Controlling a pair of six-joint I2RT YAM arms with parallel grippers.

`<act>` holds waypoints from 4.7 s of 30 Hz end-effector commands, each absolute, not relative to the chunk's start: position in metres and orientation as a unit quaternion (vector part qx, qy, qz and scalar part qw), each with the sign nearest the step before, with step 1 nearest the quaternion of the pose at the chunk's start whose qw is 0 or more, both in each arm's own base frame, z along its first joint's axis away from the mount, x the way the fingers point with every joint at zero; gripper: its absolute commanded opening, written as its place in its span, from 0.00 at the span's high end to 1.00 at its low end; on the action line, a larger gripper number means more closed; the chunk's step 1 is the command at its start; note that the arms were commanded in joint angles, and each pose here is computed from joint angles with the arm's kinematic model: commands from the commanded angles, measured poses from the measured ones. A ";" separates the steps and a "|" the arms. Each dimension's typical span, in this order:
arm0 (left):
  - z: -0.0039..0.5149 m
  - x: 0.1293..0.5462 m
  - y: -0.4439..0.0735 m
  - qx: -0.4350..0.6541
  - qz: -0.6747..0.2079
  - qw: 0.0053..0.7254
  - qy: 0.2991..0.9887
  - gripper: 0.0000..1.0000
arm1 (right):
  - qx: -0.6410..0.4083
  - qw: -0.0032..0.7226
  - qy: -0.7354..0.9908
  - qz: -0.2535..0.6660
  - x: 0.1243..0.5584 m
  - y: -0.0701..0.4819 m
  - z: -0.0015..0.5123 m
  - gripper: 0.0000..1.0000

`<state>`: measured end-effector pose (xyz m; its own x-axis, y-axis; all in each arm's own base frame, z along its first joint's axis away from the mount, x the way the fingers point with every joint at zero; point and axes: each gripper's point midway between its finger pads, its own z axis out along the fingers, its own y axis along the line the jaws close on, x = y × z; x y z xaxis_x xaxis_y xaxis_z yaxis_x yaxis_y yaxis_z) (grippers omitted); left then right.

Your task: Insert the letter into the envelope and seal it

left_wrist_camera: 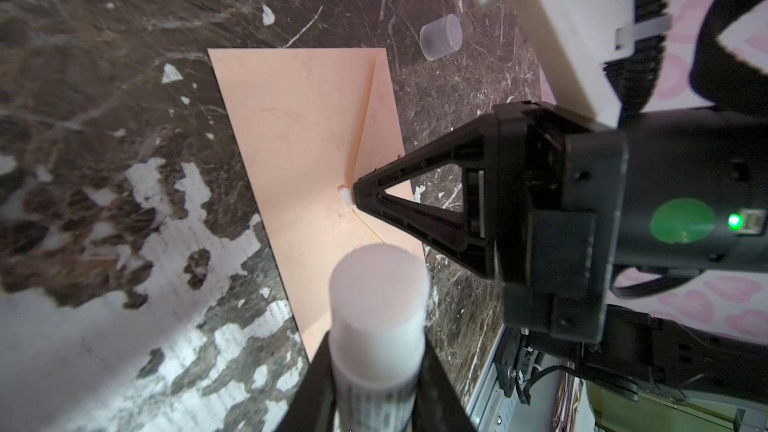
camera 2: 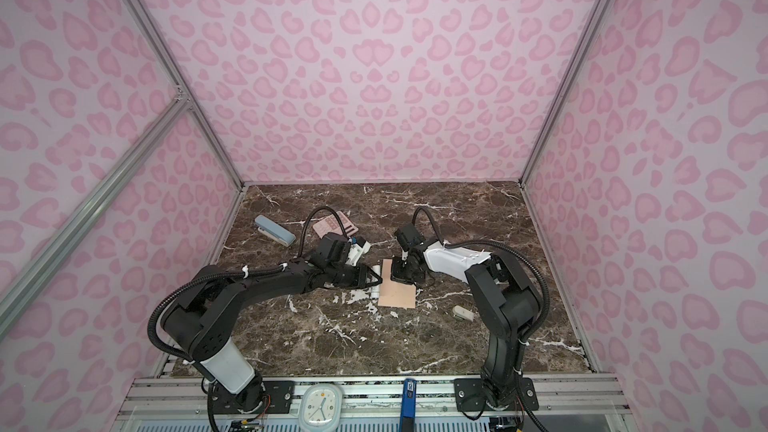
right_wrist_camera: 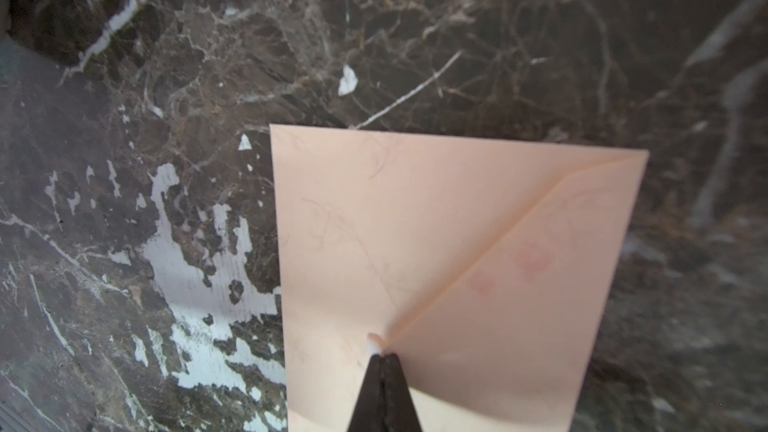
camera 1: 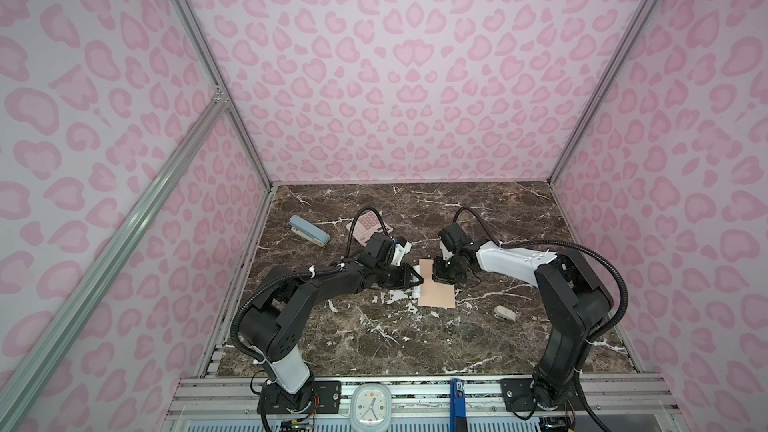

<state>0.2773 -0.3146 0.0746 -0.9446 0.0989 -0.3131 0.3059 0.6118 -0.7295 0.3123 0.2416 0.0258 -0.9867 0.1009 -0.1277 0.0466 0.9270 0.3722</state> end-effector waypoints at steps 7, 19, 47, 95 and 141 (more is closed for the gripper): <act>0.079 0.279 -0.314 0.122 -0.429 0.131 0.885 0.96 | 0.032 0.062 0.986 0.152 0.310 0.235 0.014 0.99; 0.079 0.279 -0.314 0.121 -0.430 0.132 0.885 0.96 | 0.013 0.041 0.994 0.096 0.301 0.226 0.002 1.00; 0.057 0.304 -0.339 0.112 -0.432 0.110 0.888 0.96 | 0.038 0.051 0.968 0.241 0.310 0.236 0.020 0.93; 0.195 0.337 -0.299 0.141 -0.415 0.295 0.849 0.95 | -0.057 0.419 0.834 0.354 0.327 0.214 0.212 0.66; 0.335 0.246 -0.267 0.285 -0.517 0.494 0.639 0.96 | -0.374 0.485 0.596 0.519 0.235 0.341 0.289 0.50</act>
<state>0.2496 -0.2660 0.3215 -0.3954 -0.1219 -0.9104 0.8466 0.3362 -0.4127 0.2360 0.3388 0.2747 -0.2765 0.0164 -0.9609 -0.9388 0.2092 0.2738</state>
